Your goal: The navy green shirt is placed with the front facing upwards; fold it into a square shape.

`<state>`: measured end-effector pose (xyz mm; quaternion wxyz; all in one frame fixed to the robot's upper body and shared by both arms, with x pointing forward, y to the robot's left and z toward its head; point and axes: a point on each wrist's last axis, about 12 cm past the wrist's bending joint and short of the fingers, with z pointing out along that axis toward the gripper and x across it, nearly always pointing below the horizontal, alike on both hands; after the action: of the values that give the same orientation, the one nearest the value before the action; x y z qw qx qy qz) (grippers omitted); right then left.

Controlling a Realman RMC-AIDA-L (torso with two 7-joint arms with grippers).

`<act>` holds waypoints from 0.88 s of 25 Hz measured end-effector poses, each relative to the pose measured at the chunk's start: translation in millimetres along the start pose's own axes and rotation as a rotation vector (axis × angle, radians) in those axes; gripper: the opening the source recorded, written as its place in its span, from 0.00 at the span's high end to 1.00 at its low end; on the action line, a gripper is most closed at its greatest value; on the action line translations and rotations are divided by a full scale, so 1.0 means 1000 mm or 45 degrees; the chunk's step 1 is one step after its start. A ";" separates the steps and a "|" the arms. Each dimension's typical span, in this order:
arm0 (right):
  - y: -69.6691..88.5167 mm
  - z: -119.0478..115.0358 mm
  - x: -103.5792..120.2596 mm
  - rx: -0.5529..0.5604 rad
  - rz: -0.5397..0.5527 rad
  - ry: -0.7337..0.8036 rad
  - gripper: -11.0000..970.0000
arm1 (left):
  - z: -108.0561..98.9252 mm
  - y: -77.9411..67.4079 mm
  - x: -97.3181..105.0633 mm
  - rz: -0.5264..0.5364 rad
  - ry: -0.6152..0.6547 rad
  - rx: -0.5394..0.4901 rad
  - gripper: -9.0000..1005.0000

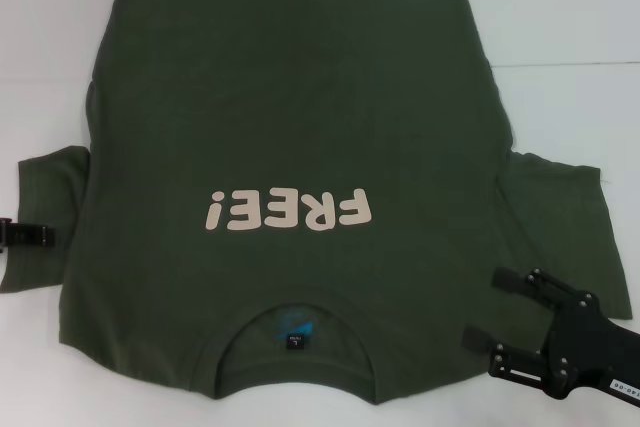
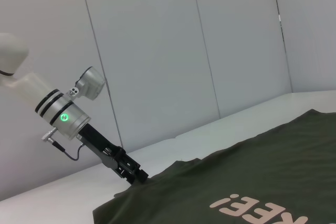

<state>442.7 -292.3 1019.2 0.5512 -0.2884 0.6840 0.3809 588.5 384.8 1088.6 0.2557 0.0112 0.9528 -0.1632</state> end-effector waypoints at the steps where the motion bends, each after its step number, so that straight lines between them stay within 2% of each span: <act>1: 0.000 0.000 0.000 0.000 0.000 0.000 0.05 | 0.000 0.000 0.000 0.000 -0.002 -0.003 0.19; 13: 0.000 0.000 0.000 -0.002 0.001 -0.004 0.05 | 0.000 0.001 -0.002 0.003 -0.011 -0.015 0.20; 22: 0.000 0.000 -0.001 -0.005 0.001 -0.006 0.05 | 0.005 -0.006 -0.004 0.044 0.007 -0.023 0.20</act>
<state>442.4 -292.1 1019.8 0.5522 -0.2883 0.6821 0.3830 594.0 377.8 1088.4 0.2559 0.0260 0.9546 -0.1501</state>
